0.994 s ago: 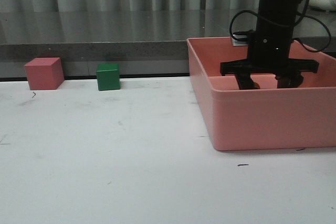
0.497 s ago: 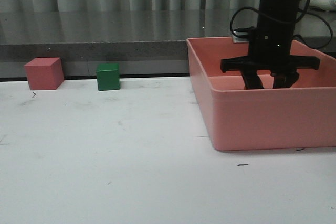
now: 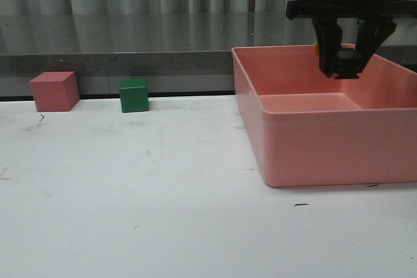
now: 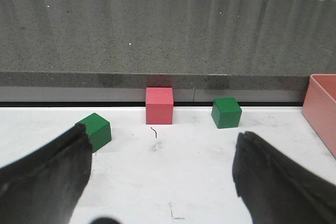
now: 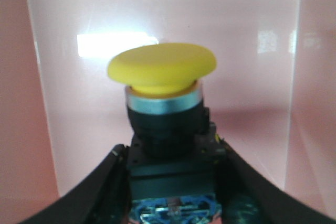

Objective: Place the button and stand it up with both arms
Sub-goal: 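Carry the button out of the bin toward the green cube and lower it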

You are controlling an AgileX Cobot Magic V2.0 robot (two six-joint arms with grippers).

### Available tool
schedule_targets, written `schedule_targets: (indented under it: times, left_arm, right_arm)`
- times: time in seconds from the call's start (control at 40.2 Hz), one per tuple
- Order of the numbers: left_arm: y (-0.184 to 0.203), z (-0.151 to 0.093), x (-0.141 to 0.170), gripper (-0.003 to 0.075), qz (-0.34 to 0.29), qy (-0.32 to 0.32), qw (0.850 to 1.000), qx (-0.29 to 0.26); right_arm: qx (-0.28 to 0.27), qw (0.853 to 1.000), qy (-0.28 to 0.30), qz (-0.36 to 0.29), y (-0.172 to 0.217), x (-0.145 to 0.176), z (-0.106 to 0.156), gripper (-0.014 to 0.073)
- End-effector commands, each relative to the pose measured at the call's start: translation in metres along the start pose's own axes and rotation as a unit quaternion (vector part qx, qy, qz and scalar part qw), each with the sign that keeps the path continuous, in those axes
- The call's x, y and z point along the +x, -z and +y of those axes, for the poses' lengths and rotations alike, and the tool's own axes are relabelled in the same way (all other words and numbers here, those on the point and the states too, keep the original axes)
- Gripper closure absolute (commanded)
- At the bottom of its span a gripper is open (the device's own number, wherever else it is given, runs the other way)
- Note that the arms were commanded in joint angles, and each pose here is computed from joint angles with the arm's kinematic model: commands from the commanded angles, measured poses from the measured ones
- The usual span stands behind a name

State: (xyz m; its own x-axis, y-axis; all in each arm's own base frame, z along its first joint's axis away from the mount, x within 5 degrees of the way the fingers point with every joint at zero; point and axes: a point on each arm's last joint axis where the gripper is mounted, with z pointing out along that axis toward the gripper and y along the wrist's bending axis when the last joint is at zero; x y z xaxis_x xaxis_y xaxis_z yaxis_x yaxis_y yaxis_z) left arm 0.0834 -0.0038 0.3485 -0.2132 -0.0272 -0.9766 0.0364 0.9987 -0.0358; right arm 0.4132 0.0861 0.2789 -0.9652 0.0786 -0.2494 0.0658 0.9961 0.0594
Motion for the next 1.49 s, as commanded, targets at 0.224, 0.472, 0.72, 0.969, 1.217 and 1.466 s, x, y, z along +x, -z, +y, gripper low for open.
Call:
schedule_targets:
  times: [0.224, 0.472, 0.72, 0.969, 1.217, 1.466]
  left_arm:
    - [0.002, -0.001, -0.017, 0.0175, -0.052, 0.002, 0.999, 0.002]
    - [0.002, -0.001, -0.017, 0.0175, -0.052, 0.002, 0.999, 0.002]
    - [0.002, -0.001, -0.017, 0.0175, -0.052, 0.002, 0.999, 0.002]
    - [0.002, -0.001, -0.017, 0.0175, -0.052, 0.002, 0.999, 0.002]
    - [0.002, -0.001, -0.017, 0.0175, -0.052, 0.002, 0.999, 0.002]
    - [0.002, -0.001, -0.017, 0.0175, -0.052, 0.002, 0.999, 0.002]
  right_arm:
    - [-0.033, 0.998, 0.021, -0.042, 0.067, 0.022, 0.03, 0.0288]
    - [-0.052, 0.998, 0.02, -0.043, 0.07, 0.05, 0.092, 0.0288]
    - [-0.067, 0.997, 0.038, -0.031, 0.062, 0.057, 0.149, 0.0288]
    - [-0.092, 0.994, 0.052, -0.037, 0.04, 0.057, 0.209, 0.0288]
    - [-0.074, 0.996, 0.043, -0.011, -0.001, 0.057, 0.225, 0.0288]
    - [-0.07, 0.996, 0.045, -0.008, -0.029, 0.056, 0.232, 0.0288]
